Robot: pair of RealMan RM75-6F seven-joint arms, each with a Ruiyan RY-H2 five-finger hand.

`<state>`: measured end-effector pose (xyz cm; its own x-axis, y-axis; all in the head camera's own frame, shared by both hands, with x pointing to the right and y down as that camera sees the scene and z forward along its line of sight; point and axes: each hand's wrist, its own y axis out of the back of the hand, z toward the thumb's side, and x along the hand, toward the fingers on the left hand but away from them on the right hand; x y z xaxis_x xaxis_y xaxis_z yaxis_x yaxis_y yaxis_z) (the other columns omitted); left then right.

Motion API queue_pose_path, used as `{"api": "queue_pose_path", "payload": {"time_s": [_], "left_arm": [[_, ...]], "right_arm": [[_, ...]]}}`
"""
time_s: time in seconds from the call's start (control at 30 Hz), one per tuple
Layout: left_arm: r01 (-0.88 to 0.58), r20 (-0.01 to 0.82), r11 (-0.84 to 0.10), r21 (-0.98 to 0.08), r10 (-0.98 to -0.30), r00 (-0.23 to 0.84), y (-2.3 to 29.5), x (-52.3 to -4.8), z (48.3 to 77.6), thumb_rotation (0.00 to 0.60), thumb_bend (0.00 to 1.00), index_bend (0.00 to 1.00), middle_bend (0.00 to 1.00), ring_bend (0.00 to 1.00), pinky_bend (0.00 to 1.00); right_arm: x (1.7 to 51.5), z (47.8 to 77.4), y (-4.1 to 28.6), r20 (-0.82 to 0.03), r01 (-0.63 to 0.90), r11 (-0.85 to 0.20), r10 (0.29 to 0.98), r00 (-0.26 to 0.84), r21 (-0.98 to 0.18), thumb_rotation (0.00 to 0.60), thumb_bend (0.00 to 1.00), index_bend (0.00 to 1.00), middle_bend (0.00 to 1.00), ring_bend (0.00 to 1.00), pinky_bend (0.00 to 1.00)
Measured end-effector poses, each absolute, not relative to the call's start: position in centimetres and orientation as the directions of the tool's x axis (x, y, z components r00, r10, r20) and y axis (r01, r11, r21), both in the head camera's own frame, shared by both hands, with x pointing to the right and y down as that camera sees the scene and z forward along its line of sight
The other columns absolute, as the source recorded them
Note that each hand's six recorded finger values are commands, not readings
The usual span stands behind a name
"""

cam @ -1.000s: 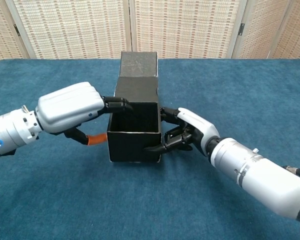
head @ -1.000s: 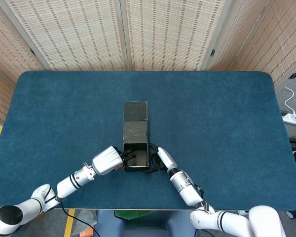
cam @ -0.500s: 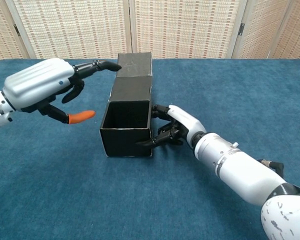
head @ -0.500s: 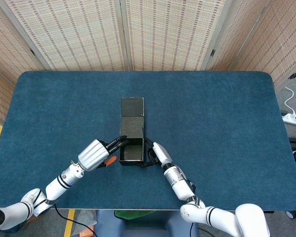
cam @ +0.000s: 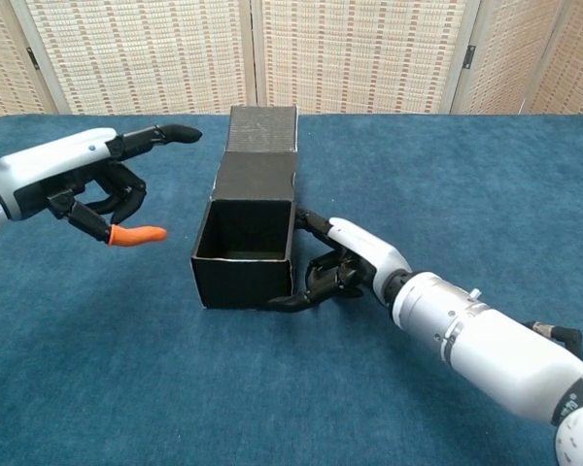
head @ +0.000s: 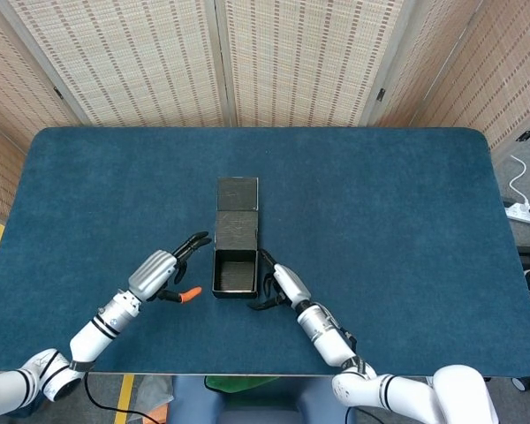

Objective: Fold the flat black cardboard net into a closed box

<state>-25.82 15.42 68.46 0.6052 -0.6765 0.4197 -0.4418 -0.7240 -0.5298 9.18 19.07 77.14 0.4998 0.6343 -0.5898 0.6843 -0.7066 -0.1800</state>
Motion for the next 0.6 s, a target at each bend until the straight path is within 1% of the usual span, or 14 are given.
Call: {"api": "queue_pose_path", "payload": {"time_s": [0.1, 0.23, 0.33, 0.43, 0.6], "left_arm": [[-0.469, 0.479, -0.765, -0.443, -0.643, 0.597, 15.8, -26.0, 69.4, 0.6, 0.26, 0.0, 0.0, 0.69, 0.94], [-0.49, 0.559, -0.805, -0.334, -0.588, 0.585, 16.3, -26.1, 71.0, 0.6, 0.25, 0.0, 0.0, 0.67, 0.94], [-0.483, 0.59, -0.82, -0.306, -0.561, 0.58, 16.5, -26.1, 71.7, 0.6, 0.23, 0.0, 0.0, 0.65, 0.93], [-0.469, 0.625, -0.837, -0.282, -0.532, 0.572, 16.7, -25.8, 72.9, 0.6, 0.23, 0.0, 0.0, 0.65, 0.93], [-0.484, 0.658, -0.84, -0.245, -0.511, 0.553, 16.4, -25.2, 74.9, 0.6, 0.23, 0.0, 0.0, 0.65, 0.93]], "right_arm": [[9.5, 76.7, 19.3, -0.589, 0.676, -0.716, 0.627, 0.51, -0.176, 0.6, 0.0, 0.0, 0.01, 0.64, 1.0], [10.1, 76.3, 19.7, -0.593, 0.668, -0.723, 0.62, 0.514, -0.177, 0.6, 0.0, 0.0, 0.02, 0.64, 1.0], [10.4, 76.3, 19.7, -0.596, 0.669, -0.722, 0.621, 0.51, -0.18, 0.6, 0.0, 0.0, 0.02, 0.64, 1.0], [11.8, 75.8, 19.3, -0.593, 0.682, -0.704, 0.64, 0.489, -0.198, 0.6, 0.0, 0.0, 0.03, 0.64, 1.0], [13.9, 73.7, 18.0, -0.563, 0.711, -0.67, 0.68, 0.47, -0.215, 0.6, 0.0, 0.0, 0.06, 0.64, 1.0]]}}
